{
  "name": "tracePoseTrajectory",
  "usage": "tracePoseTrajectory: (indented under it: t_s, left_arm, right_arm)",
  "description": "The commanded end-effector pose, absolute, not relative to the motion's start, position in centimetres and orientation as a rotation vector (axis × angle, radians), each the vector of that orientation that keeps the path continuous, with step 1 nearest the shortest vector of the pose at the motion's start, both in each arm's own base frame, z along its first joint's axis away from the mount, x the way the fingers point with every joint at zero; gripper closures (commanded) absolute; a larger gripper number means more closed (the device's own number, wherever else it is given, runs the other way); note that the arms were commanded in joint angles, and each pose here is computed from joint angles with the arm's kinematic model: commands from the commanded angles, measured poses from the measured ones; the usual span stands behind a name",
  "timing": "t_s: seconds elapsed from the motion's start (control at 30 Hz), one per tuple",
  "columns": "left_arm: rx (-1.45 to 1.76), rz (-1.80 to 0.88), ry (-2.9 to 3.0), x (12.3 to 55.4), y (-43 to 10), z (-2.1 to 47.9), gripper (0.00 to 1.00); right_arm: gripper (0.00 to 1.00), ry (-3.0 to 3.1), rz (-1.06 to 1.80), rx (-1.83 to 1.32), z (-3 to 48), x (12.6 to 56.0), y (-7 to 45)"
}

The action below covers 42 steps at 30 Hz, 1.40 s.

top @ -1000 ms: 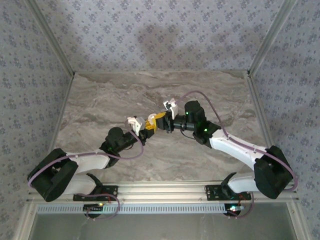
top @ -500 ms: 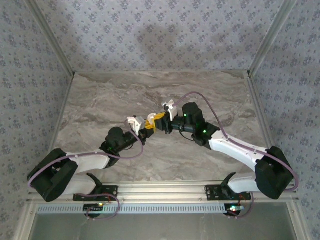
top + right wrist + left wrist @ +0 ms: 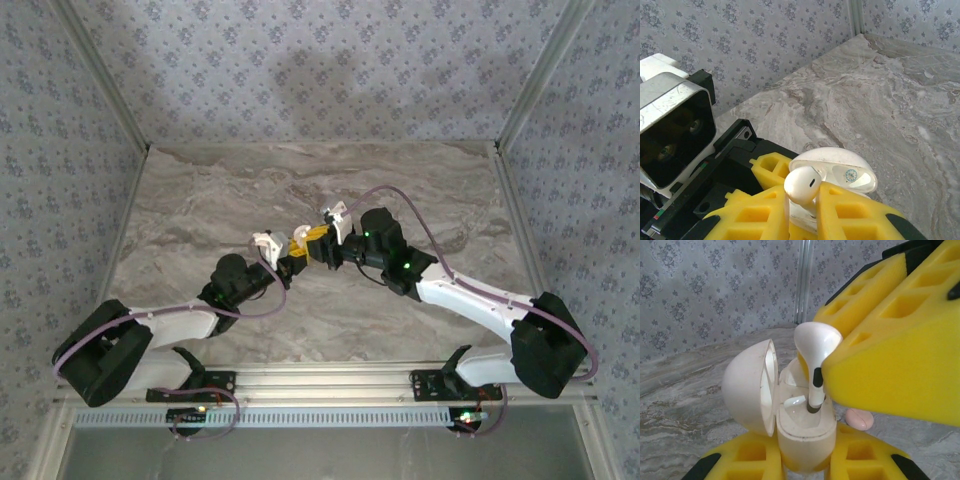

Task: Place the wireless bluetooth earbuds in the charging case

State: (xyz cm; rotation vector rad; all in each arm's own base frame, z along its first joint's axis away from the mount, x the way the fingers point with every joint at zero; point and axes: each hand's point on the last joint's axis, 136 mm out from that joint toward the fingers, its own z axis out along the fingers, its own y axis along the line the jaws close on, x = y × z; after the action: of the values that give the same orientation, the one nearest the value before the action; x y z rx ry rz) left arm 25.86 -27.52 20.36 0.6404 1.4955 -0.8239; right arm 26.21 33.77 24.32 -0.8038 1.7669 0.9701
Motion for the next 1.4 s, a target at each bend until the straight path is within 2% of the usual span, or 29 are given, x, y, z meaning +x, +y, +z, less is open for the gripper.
tracePoseTrajectory:
  t_s: [0.0,0.93,1.37]
  left_arm:
    - [0.587,-0.859,1.335,25.9,-27.7,25.9,0.9]
    - [0.618,-0.836,1.361,25.9,-28.0,25.3,0.91]
    - [0.713,-0.69,1.572,27.2,-27.9,19.9,0.91]
  right_arm:
    - [0.79,1.859,0.91,-0.824,21.5,26.1,33.2]
    - [0.63,1.814,0.883,-0.821,23.7,26.2,32.9]
    - [0.6,1.887,0.893,-0.772,24.8,25.6,30.1]
